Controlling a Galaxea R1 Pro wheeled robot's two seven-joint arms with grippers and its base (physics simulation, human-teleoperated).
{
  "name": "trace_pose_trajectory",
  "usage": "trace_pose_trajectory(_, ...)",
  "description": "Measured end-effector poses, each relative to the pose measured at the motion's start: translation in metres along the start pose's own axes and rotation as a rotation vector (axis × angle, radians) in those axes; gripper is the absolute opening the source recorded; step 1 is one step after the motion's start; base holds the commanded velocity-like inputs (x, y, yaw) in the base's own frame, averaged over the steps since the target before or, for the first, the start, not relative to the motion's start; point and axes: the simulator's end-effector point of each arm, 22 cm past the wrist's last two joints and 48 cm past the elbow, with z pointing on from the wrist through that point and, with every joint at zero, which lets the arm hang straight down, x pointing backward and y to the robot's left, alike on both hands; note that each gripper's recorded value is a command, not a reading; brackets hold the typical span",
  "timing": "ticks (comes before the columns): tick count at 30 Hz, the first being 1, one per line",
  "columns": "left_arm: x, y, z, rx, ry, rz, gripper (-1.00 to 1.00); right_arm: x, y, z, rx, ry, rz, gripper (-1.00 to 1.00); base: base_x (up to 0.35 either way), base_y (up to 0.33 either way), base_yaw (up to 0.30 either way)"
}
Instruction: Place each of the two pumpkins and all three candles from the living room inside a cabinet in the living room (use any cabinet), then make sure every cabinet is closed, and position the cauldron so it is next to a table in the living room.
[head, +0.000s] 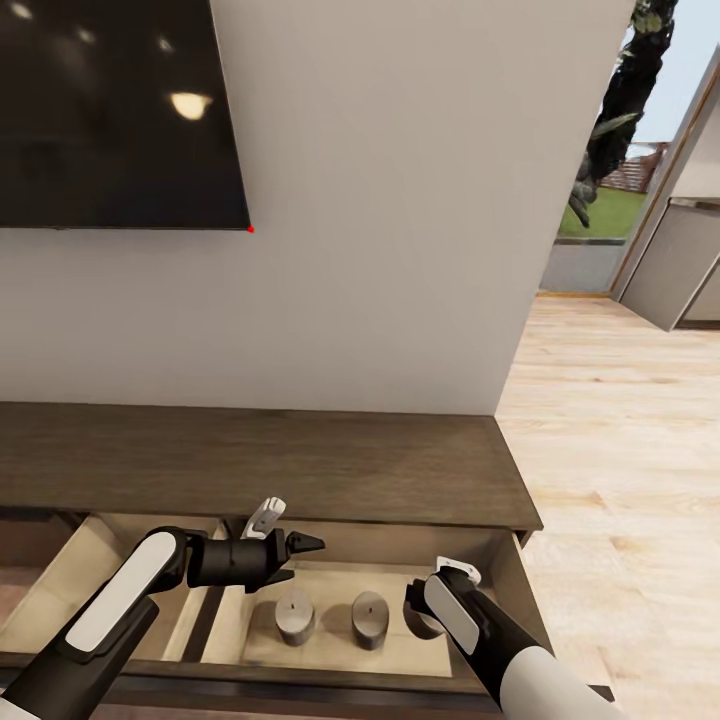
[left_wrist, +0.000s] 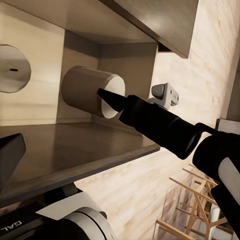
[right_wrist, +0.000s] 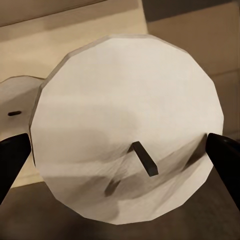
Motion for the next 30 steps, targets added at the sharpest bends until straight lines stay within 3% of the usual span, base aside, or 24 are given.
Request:
trace_pose_trajectory(9, 0.002, -0.001, 0.002, 0.001, 0.005, 0.002, 1.0, 0.001, -0.001, 0.001, 0.003, 0.005, 0.004, -1.0, 0.0, 0.0, 0.0)
trace_pose_trajectory(30, 0.01, 0.017, 0.015, 0.002, 0.008, 0.01, 1.0, 0.013, -0.011, 0.024, 0.022, 0.008, 0.018, -1.0, 0.0, 0.0, 0.0)
